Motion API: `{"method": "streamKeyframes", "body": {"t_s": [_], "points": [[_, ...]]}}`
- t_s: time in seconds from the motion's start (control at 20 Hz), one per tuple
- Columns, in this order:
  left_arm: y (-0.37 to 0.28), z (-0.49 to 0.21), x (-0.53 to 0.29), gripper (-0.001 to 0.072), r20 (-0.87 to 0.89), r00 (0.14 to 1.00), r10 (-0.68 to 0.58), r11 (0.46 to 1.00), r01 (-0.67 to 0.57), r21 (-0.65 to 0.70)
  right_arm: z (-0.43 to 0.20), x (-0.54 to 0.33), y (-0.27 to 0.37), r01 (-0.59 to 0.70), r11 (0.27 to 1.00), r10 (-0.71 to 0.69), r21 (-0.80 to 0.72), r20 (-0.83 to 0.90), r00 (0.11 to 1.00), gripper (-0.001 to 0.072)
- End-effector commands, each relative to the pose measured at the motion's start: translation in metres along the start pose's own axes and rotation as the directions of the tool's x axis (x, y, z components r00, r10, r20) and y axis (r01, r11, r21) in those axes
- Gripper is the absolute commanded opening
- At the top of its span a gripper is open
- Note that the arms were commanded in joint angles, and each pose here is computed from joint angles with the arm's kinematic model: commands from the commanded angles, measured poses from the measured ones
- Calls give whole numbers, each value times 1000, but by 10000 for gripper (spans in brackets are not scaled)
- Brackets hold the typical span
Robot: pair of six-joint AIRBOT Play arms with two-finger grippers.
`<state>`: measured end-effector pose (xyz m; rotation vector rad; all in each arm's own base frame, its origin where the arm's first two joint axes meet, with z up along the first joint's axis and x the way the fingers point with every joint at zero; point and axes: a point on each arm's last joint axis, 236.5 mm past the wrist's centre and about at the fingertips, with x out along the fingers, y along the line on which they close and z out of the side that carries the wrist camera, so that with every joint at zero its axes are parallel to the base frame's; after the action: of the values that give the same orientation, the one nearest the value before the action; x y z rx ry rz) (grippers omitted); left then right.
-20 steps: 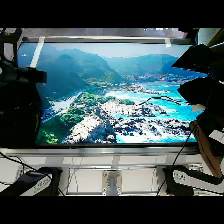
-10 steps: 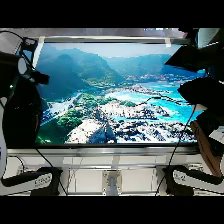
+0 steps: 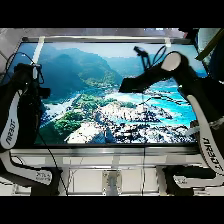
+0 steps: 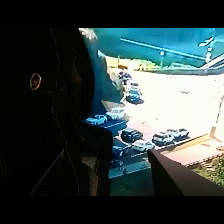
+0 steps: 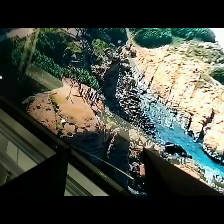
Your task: Fold the clothes and pants, and hang the long-sleeved shirts on hangers.
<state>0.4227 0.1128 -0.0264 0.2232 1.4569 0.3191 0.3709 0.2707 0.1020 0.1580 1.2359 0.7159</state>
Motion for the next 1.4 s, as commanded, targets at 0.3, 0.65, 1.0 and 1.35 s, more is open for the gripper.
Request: {"method": "streamKeyframes", "body": {"t_s": [0.3, 0.65, 1.0, 1.35], "points": [[43, -14, 59, 603, -86, 996, 0, 982, -16, -186, -5, 35, 11, 40, 994, -42, -100, -18, 999, 509], [37, -24, 92, 556, -148, 988, -31, 980, 1, -199, 18, 34, 9, 58, 993, -50, -104, 79, 996, 508], [28, -10, 55, 29, -91, 995, -41, 987, 26, -158, 15, 12, -10, 132, 983, -128, -127, 42, 991, 507], [-195, 25, -88, 29, 160, 862, -482, 875, 465, 132, 18, -117, -101, 387, 922, -386, -28, 20, 922, 507]]}}
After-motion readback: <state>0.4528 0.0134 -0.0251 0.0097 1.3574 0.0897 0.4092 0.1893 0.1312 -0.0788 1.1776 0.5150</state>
